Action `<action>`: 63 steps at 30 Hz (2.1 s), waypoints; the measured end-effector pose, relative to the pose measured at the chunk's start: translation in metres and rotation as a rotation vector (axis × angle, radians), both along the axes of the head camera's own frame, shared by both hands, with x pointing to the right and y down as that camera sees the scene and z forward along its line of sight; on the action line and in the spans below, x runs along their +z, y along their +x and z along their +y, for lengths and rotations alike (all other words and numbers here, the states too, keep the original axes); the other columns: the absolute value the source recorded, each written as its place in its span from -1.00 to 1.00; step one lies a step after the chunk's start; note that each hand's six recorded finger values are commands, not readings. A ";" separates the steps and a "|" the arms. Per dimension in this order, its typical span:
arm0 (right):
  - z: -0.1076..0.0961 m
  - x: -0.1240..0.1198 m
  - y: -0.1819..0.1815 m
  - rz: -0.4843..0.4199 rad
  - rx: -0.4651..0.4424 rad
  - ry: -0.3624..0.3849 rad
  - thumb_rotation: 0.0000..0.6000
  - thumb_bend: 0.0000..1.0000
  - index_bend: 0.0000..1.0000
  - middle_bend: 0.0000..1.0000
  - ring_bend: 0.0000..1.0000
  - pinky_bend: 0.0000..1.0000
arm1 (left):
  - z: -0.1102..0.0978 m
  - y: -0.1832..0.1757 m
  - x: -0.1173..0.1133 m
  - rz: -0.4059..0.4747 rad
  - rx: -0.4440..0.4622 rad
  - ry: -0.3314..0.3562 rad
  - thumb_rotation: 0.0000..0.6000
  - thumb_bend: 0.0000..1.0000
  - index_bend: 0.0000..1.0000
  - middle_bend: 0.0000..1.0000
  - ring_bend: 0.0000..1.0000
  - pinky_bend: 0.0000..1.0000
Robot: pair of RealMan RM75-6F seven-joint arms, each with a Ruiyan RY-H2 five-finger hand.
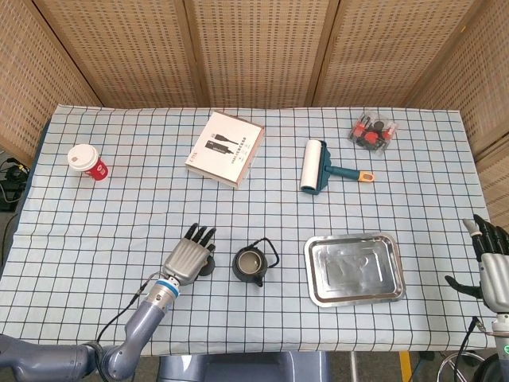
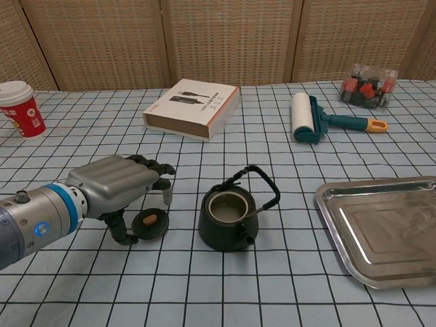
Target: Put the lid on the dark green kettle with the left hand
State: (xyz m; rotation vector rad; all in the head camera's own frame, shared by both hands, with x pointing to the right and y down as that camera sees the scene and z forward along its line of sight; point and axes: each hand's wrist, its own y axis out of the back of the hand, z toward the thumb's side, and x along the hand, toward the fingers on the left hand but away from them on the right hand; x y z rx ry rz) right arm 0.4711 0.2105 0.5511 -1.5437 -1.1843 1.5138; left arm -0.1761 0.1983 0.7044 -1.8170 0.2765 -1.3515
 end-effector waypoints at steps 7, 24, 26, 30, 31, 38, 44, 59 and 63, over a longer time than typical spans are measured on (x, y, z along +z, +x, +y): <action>0.000 -0.001 0.001 -0.005 0.004 0.001 1.00 -0.93 -0.95 -1.00 -1.00 -1.00 | 0.003 0.002 0.006 0.000 -0.005 -0.021 1.00 -0.45 -0.20 -1.00 -1.00 -1.00; 0.001 0.001 -0.001 -0.003 -0.001 -0.009 1.00 -0.93 -0.95 -1.00 -1.00 -1.00 | -0.003 0.000 -0.013 0.067 -0.021 0.015 1.00 -0.40 -0.12 -1.00 -1.00 -1.00; 0.002 0.001 0.000 -0.002 0.002 -0.010 1.00 -0.93 -0.95 -1.00 -1.00 -1.00 | -0.005 0.001 -0.020 0.083 -0.020 0.025 1.00 -0.40 -0.12 -1.00 -1.00 -1.00; 0.001 0.001 0.000 -0.002 0.004 -0.012 1.00 -0.93 -0.95 -1.00 -1.00 -1.00 | -0.011 0.008 -0.040 0.130 -0.013 0.045 1.00 -0.39 -0.11 -1.00 -1.00 -1.00; 0.001 0.001 0.001 -0.002 0.005 -0.013 1.00 -0.93 -0.95 -1.00 -1.00 -1.00 | -0.012 0.010 -0.045 0.140 -0.010 0.051 1.00 -0.39 -0.11 -1.00 -1.00 -1.00; 0.000 0.004 0.005 -0.004 0.022 -0.022 1.00 -0.93 -0.95 -1.00 -1.00 -1.00 | -0.026 0.031 -0.069 0.184 0.033 0.102 1.00 -0.40 -0.11 -1.00 -1.00 -1.00; -0.001 0.006 0.009 -0.011 0.034 -0.035 1.00 -0.93 -0.95 -1.00 -1.00 -1.00 | -0.032 0.056 -0.072 0.183 0.067 0.112 1.00 -0.40 -0.11 -1.00 -1.00 -1.00; -0.004 0.004 0.021 -0.038 0.073 -0.033 1.00 -0.93 -0.95 -1.00 -1.00 -1.00 | -0.024 0.109 -0.047 0.149 0.126 0.057 1.00 -0.40 -0.12 -1.00 -1.00 -1.00; -0.005 0.003 0.021 -0.040 0.073 -0.033 1.00 -0.93 -0.95 -1.00 -1.00 -1.00 | -0.023 0.112 -0.044 0.142 0.129 0.053 1.00 -0.40 -0.13 -1.00 -1.00 -1.00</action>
